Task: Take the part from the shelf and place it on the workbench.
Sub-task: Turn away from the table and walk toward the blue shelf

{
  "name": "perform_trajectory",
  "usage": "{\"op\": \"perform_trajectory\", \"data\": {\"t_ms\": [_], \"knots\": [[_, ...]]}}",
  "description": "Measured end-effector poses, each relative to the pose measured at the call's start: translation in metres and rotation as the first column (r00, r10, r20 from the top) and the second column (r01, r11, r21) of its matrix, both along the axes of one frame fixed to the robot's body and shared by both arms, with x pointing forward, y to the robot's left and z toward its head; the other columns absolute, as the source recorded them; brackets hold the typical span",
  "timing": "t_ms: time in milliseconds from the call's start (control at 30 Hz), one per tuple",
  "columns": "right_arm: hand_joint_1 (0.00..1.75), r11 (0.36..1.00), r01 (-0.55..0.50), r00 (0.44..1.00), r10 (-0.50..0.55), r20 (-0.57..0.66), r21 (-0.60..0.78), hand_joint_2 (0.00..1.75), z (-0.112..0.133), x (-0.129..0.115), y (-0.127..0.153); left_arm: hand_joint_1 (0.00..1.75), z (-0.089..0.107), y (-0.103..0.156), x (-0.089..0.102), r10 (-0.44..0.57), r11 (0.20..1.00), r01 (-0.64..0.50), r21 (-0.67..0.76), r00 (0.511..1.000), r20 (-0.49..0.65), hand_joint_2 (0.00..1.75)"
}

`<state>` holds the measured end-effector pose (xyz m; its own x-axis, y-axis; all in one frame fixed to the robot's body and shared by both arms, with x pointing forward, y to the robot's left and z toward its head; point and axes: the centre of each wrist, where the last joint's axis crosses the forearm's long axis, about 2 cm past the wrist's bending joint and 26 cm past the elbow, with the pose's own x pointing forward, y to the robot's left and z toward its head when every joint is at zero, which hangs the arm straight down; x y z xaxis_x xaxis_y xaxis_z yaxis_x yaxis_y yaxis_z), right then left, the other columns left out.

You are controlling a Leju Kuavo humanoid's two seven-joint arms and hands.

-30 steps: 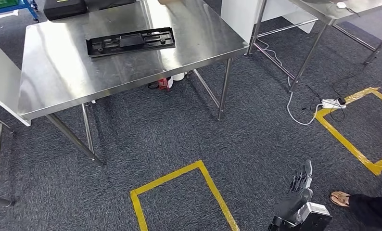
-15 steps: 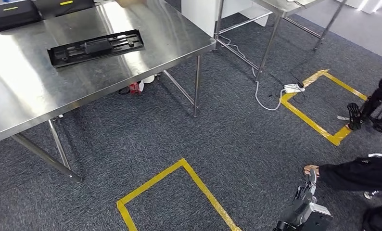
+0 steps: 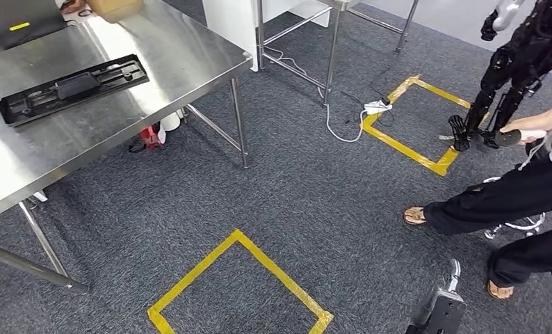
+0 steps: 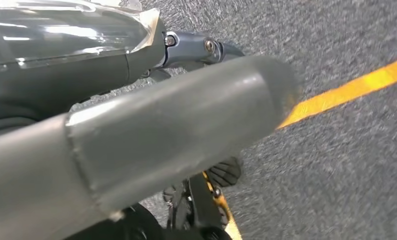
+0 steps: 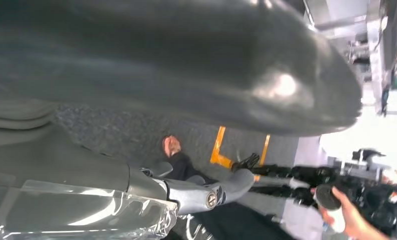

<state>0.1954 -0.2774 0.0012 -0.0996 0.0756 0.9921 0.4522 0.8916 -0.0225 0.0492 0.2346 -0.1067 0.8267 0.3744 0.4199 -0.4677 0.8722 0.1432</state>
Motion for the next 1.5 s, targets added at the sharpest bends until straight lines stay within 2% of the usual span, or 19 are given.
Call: {"op": "perform_trajectory", "data": {"t_ms": [200,300,433,533,633,767,833,900,967,1167,1367,1500], "knots": [[0.0,1.0,0.003,1.0,-0.003,-0.022,0.001,0.0,-0.004,-0.002,0.0,0.0,0.0,0.001,-0.002,0.0,1.0,0.0,0.002,1.0,-0.003,0.0],[0.0,1.0,0.015,0.997,-0.015,-0.076,0.004,0.0,-0.009,0.0,-0.001,0.0,0.0,0.001,-0.001,-0.001,1.0,0.001,0.002,1.0,-0.001,0.0],[0.0,0.995,0.058,0.975,-0.039,-0.217,0.082,0.0,-0.037,-0.006,-0.009,0.0,0.0,0.0,0.0,-0.004,1.0,0.004,-0.001,1.0,0.003,0.0],[0.0,0.983,0.114,0.936,-0.058,-0.348,0.144,0.0,-0.061,-0.02,-0.014,0.0,0.0,0.001,-0.002,-0.008,1.0,0.008,0.0,1.0,-0.001,0.0],[0.0,0.969,0.172,0.875,-0.067,-0.48,0.178,0.0,-0.077,-0.042,-0.017,0.0,0.0,0.0,-0.002,-0.008,1.0,0.008,-0.002,1.0,-0.002,0.0],[0.0,0.943,0.238,0.773,-0.04,-0.633,0.231,0.0,-0.088,-0.059,-0.012,0.0,0.0,0.001,-0.001,-0.007,1.0,0.007,-0.002,1.0,0.0,0.0],[0.0,0.932,0.267,0.692,-0.008,-0.721,0.246,0.0,-0.093,-0.071,-0.01,0.0,0.0,0.001,0.002,-0.006,1.0,0.006,-0.002,1.0,0.003,0.0],[0.0,0.928,0.277,0.579,0.046,-0.814,0.25,0.0,-0.097,-0.084,-0.003,0.0,0.0,0.001,0.003,-0.006,1.0,0.006,-0.001,1.0,0.004,0.0],[0.0,0.937,0.25,0.494,0.094,-0.865,0.245,0.0,-0.1,-0.092,0.007,0.0,0.0,0.002,0.002,-0.006,1.0,0.006,-0.002,1.0,-0.003,0.0],[0.0,0.969,0.126,0.327,0.162,-0.931,0.213,0.0,-0.101,-0.102,0.026,0.0,0.0,0.001,-0.001,-0.008,1.0,0.007,-0.013,1.0,-0.02,0.0],[0.0,0.98,0.034,0.237,0.183,-0.954,0.196,0.0,-0.101,-0.106,0.037,0.0,0.0,-0.002,-0.003,-0.007,1.0,0.007,-0.017,0.999,-0.032,0.0],[0.0,0.982,0.008,0.211,0.181,-0.96,0.187,0.0,-0.101,-0.107,0.038,0.0,0.0,-0.002,-0.004,-0.004,1.0,0.003,-0.017,0.999,-0.032,0.0]]}}
